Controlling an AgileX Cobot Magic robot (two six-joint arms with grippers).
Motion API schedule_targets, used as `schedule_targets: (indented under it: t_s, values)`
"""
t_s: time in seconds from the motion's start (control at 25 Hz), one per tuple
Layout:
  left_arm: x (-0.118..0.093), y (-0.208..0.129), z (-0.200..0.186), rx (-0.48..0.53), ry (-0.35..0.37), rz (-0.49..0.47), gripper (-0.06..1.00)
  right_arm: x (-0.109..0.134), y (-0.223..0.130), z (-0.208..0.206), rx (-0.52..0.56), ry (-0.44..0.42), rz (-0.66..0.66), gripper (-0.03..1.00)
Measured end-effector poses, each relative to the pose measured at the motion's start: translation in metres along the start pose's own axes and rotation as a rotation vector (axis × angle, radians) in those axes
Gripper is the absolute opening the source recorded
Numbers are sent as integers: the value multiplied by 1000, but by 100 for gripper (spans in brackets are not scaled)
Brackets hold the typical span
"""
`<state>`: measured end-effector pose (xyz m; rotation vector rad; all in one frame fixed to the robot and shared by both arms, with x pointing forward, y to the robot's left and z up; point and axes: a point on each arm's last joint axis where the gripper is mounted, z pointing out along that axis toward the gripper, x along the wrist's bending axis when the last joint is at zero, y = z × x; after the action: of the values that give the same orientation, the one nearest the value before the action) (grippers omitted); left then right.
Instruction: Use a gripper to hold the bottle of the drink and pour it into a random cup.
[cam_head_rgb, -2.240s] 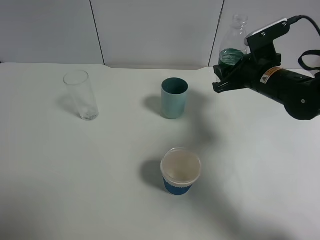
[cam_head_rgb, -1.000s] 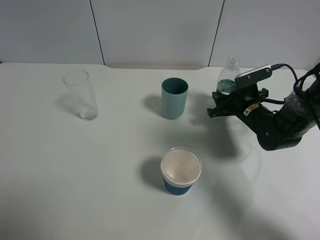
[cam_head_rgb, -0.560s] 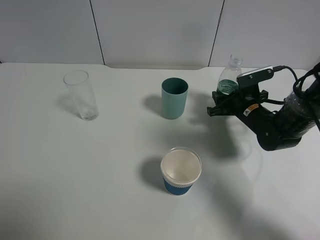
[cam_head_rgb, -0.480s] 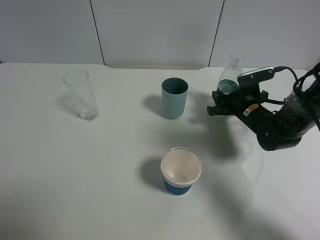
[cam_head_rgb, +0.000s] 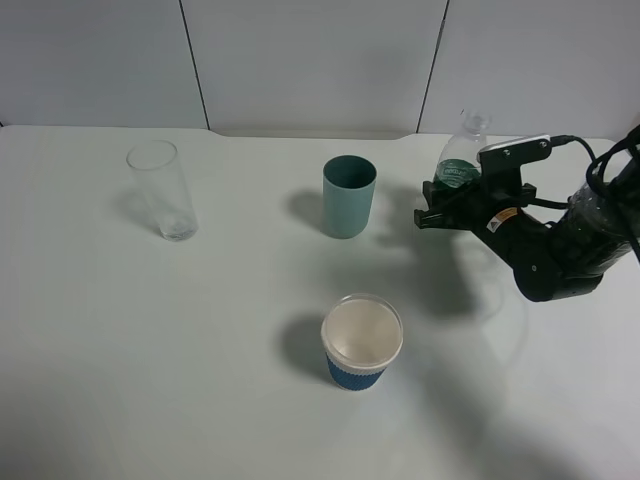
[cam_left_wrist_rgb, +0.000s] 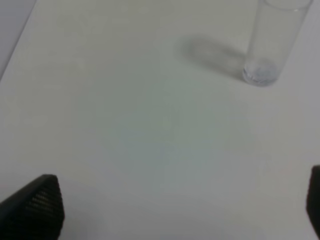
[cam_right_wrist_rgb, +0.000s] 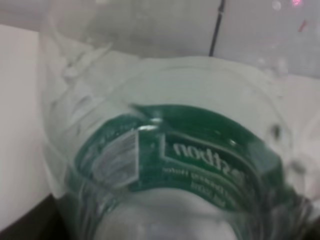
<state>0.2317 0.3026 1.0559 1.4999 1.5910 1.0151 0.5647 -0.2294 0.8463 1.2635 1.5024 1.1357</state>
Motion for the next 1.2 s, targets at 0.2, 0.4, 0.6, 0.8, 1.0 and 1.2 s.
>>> schedule_targets:
  t_s: [0.2,0.4,0.6,0.8,1.0,1.2]
  values:
    - [0,0,0,0,0,0,98,-1,0,0,-1,-10,20,86]
    - [0,0,0,0,0,0,98,-1,0,0,-1,-13,23,90]
    - [0,0,0,0,0,0,98,2,-1,-1,3,1,18,90]
    - [0,0,0,0,0,0,98,5,11,-3,-31,14,19,90]
    - [0,0,0,0,0,0,98,4,41,-9,-116,14,30,90]
    - [0,0,0,0,0,0,98,3,69,-17,-148,18,39,90]
